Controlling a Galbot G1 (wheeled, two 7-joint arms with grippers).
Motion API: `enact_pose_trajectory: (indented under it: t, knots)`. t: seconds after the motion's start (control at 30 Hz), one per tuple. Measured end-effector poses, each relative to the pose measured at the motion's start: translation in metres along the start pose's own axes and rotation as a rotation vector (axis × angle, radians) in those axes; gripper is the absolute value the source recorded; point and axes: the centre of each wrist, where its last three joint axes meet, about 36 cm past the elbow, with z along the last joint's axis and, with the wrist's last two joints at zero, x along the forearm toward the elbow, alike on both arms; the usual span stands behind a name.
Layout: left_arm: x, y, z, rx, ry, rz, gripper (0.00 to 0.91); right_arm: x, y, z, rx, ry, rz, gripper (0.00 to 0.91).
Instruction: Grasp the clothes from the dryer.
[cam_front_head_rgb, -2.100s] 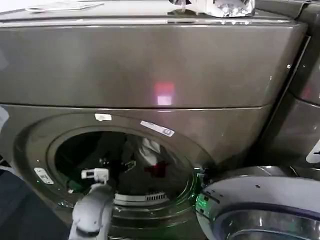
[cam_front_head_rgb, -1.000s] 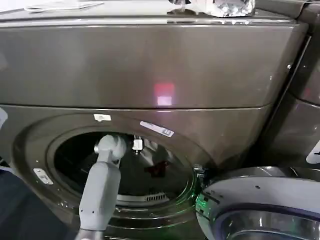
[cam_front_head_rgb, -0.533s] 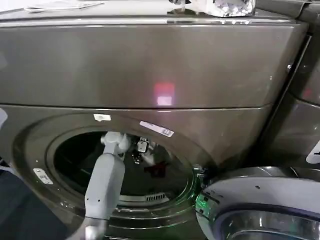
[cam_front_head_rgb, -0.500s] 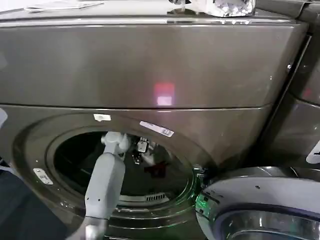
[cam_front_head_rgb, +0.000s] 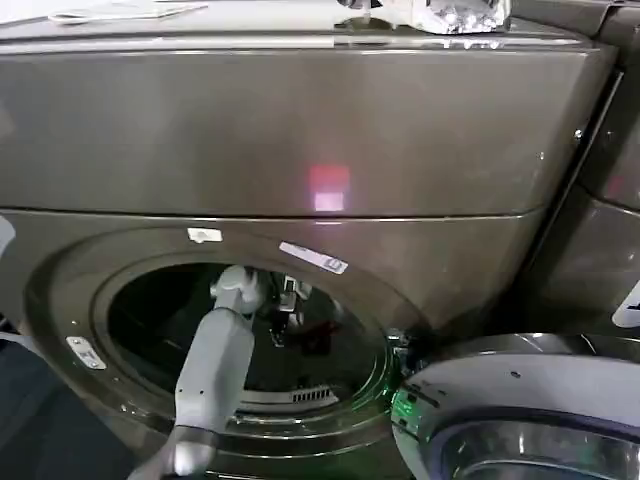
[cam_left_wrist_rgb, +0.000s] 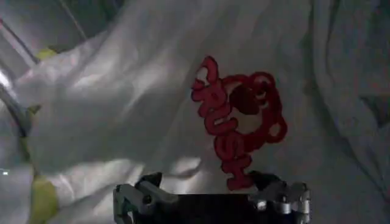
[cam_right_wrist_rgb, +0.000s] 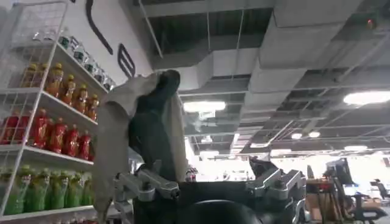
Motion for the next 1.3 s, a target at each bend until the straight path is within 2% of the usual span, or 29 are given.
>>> enact_pose_trajectory:
  t: [0.57, 1.3]
  knots:
    - [-0.006, -0.006, 0.005, 0.019, -0.067, 0.043, 0.0, 0.002, 0.005, 0.007, -0.005, 0.013, -0.007, 0.907]
    - [-0.009, -0.019, 0.009, 0.043, -0.125, 0.027, 0.0, 0.003, 0.008, 0.012, -0.007, 0.02, -0.013, 0.907]
